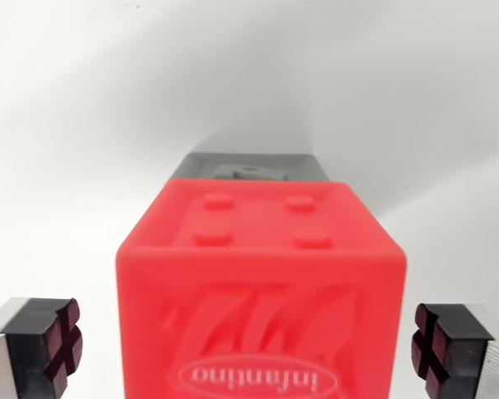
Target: Destack cube
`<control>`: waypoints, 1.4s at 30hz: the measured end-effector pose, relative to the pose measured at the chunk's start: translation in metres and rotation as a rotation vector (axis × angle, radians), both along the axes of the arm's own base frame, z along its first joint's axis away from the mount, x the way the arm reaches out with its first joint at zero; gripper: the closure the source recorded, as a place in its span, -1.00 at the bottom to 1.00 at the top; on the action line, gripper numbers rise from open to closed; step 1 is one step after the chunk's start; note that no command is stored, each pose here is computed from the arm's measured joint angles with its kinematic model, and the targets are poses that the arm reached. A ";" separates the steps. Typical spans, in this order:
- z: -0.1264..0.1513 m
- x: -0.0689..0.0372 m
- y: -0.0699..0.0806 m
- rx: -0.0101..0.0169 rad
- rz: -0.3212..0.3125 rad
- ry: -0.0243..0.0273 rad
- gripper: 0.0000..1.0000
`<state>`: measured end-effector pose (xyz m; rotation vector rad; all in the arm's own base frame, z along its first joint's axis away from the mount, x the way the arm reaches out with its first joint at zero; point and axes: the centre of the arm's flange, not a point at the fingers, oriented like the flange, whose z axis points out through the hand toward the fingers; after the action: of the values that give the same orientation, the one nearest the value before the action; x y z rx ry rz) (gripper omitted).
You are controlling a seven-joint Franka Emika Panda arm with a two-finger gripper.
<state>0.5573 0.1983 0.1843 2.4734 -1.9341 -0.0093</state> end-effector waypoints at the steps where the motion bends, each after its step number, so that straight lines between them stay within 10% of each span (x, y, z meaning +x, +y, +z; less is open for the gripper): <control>1: -0.002 0.000 0.000 0.0001 0.000 -0.0001 -1.00; 10: -0.015 0.000 0.000 0.0006 -0.001 -0.0008 -1.00; 11: -0.015 0.000 0.000 0.0006 -0.001 -0.0008 1.00; 42: -0.015 0.000 0.000 0.0007 -0.001 -0.0018 1.00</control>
<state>0.5576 0.1981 0.1692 2.4738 -1.9362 -0.0078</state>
